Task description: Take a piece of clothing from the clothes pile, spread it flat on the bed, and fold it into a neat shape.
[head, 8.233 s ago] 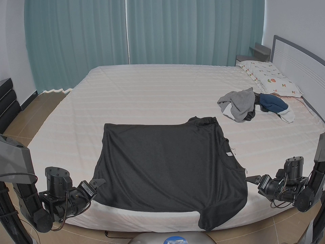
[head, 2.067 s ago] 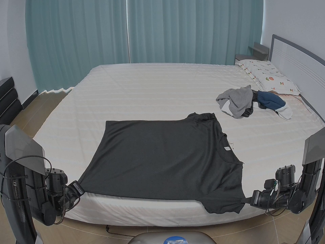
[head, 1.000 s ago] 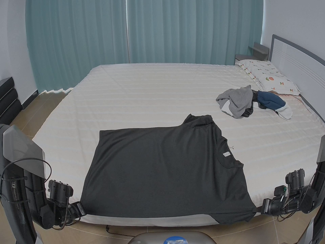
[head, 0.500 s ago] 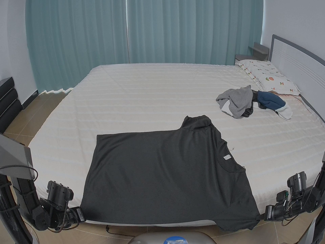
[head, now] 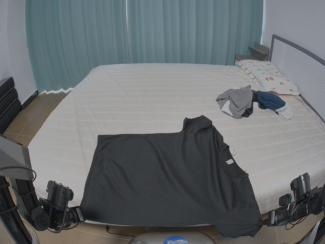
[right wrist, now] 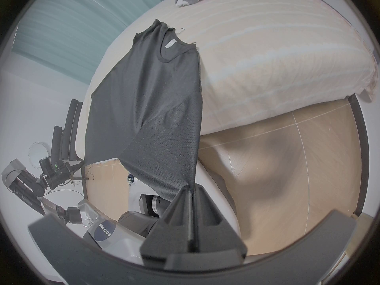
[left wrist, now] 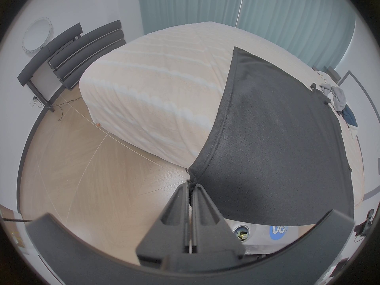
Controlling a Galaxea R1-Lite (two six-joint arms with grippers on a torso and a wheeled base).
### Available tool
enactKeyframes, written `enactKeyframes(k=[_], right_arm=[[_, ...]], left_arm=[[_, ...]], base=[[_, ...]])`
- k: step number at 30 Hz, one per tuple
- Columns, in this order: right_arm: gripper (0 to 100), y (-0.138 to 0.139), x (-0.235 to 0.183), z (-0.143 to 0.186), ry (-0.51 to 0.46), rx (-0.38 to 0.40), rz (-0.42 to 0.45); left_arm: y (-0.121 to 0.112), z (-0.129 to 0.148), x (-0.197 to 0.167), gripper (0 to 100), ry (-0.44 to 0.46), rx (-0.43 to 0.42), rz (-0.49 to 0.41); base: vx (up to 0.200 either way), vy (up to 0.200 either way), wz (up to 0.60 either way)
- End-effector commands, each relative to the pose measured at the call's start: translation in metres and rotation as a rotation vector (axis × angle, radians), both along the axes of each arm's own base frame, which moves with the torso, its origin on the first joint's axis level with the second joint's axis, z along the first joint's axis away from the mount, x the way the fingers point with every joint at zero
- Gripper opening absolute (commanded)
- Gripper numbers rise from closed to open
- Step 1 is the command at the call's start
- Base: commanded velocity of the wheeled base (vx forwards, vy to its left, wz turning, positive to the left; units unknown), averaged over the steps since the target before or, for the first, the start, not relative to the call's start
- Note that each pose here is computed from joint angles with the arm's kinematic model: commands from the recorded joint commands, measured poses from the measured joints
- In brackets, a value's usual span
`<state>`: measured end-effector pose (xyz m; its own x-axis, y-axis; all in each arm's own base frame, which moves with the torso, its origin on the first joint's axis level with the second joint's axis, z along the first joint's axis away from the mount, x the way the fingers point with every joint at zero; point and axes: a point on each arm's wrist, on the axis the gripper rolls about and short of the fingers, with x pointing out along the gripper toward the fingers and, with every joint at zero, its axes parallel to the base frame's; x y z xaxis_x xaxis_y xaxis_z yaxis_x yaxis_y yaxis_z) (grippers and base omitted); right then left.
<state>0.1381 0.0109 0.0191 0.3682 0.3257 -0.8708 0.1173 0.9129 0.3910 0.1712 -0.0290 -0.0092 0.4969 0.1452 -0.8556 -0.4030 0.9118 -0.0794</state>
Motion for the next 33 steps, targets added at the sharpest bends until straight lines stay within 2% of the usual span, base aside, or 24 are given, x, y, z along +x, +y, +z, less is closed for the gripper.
enactKeyframes(k=[1,8,13,16,17,20,25,29,33], right_arm=[[0,0.001,-0.005,0.003,-0.019,0.002,0.006],[0,-0.002,-0.005,0.01,-0.075,0.007,-0.016],[0,-0.006,0.004,0.017,-0.139,0.006,-0.048],[0,-0.007,0.012,0.02,-0.164,0.006,-0.054],[0,-0.007,0.017,0.023,-0.18,0.008,-0.054],[0,-0.008,0.029,0.028,-0.221,0.009,-0.055],[0,-0.007,0.052,0.041,-0.282,0.044,-0.103],[0,-0.006,0.064,0.045,-0.304,0.049,-0.103],[0,-0.006,0.069,0.045,-0.31,0.051,-0.103]], left_arm=[[0.0,-0.001,-0.004,0,0.014,0.002,-0.003],[0.0,0.004,-0.004,0,-0.01,-0.01,-0.007],[-0.001,0.012,-0.001,0,-0.071,-0.019,-0.026],[-0.003,0.016,0.01,0,-0.139,-0.035,-0.021],[-0.003,0.021,0.018,0,-0.204,-0.05,-0.008],[-0.004,0.027,0.027,0,-0.293,-0.074,0.006],[-0.002,0.034,0.041,0,-0.373,-0.08,0.031],[0.005,0.043,0.048,0,-0.427,-0.075,0.067],[0.007,0.052,0.046,0,-0.461,-0.072,0.065]], base=[[0.0,0.0,0.0],[0.0,0.0,0.0],[0.0,0.0,0.0],[0.0,0.0,0.0],[0.0,0.0,0.0],[0.0,0.0,0.0],[0.0,0.0,0.0],[0.0,0.0,0.0],[0.0,0.0,0.0]])
